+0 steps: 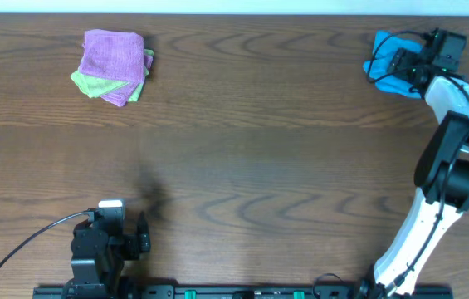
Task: Fold the cloth
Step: 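Reach the right gripper to the blue cloth and grasp its edge, then drag the blue cloth with the right gripper toward the table center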
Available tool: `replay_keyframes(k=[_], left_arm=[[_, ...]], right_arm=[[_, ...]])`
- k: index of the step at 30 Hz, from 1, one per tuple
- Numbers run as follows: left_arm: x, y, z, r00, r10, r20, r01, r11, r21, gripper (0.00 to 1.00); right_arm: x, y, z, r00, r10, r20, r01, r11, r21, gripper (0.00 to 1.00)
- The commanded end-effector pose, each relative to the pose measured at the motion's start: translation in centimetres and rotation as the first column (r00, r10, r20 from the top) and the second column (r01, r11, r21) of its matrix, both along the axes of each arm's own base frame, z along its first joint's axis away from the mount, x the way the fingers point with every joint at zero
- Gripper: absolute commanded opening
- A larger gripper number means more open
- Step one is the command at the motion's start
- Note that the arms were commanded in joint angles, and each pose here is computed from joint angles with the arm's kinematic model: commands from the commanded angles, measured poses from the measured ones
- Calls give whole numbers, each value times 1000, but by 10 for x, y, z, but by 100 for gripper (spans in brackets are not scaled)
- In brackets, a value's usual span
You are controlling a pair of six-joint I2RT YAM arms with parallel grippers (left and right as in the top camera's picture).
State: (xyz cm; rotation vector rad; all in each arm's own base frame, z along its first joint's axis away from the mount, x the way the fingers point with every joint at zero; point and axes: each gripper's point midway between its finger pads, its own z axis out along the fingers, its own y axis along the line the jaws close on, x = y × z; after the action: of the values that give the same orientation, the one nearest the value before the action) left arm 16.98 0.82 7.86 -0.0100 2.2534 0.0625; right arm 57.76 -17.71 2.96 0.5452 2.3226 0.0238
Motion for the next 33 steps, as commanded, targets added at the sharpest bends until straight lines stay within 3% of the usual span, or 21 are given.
replay_keyframes(k=[1, 3, 5, 9, 11, 23, 33], left_arm=[[-9, 3, -14, 998, -5, -62, 7, 999, 34, 95], [-9, 3, -14, 998, -5, -62, 7, 999, 34, 95], [-9, 3, -14, 998, -5, -62, 7, 999, 34, 95], [-9, 3, -14, 998, -5, -62, 7, 999, 34, 96], [-9, 3, -14, 998, -5, -62, 7, 999, 34, 95], [-9, 3, -14, 998, -5, -62, 7, 999, 34, 95], [-9, 3, -14, 998, -5, -62, 7, 999, 34, 96]], right_arm=[[4, -6, -5, 999, -34, 13, 33, 999, 31, 83], [5, -6, -7, 999, -42, 14, 41, 998, 39, 75], [5, -6, -6, 999, -42, 17, 41, 998, 38, 58], [8, -6, -1, 999, -41, 31, 40, 999, 34, 15], [9, -7, 7, 998, -40, 43, 39, 999, 30, 1], [1, 13, 100, 993, 21, 115, -20, 1000, -9, 1], [-57, 84, 152, 978, 203, -40, -203, 979, -8, 1]])
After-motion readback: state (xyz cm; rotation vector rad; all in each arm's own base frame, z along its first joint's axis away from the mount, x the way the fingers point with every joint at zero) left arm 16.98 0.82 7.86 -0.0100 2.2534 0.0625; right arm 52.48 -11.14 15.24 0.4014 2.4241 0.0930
